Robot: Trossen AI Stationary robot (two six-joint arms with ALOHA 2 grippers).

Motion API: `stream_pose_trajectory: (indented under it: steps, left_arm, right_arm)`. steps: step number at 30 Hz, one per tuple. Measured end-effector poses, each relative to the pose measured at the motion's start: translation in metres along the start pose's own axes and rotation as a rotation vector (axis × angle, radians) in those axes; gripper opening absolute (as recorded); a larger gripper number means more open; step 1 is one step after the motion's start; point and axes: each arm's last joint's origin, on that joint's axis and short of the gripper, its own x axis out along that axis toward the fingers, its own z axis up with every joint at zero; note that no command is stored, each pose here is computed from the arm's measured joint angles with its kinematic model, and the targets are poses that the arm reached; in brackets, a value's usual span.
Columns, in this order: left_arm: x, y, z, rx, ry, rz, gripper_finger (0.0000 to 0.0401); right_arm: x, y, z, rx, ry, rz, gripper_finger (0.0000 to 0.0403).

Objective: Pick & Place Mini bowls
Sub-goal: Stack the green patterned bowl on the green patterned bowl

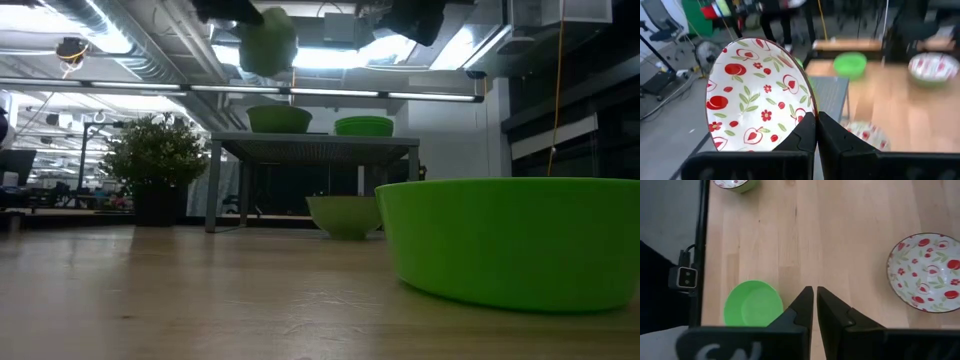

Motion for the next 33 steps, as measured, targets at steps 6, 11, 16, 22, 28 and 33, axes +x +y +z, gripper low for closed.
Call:
stream_pose_trajectory:
  steps: [6, 11, 16, 22, 28, 33]
  left_arm:
    - [0.020, 0.006, 0.020, 0.151, 0.128, 0.006, 0.0002]
    - [0.030, 0.015, 0.029, 0.223, 0.229, 0.021, 0.0002]
    - [0.043, 0.023, 0.030, 0.254, 0.325, 0.028, 0.0002]
    - [0.063, 0.021, 0.020, 0.297, 0.416, 0.003, 0.0002]
    - [0.078, 0.016, 0.008, 0.322, 0.503, -0.017, 0.0002]
    - [0.082, 0.016, 0.006, 0.344, 0.529, 0.042, 0.0008]
  right_arm:
    - [0.000, -0.001, 0.000, -0.003, -0.012, -0.046, 0.0026]
    - [0.000, -0.001, 0.000, -0.007, -0.012, -0.047, 0.0026]
    - [0.000, -0.001, 0.000, -0.011, -0.012, -0.048, 0.0026]
    - [0.000, -0.002, 0.001, -0.017, -0.016, -0.062, 0.0026]
    - [0.000, -0.002, 0.001, -0.022, -0.018, -0.074, 0.0026]
    - [0.000, -0.002, 0.001, -0.022, -0.018, -0.073, 0.0026]
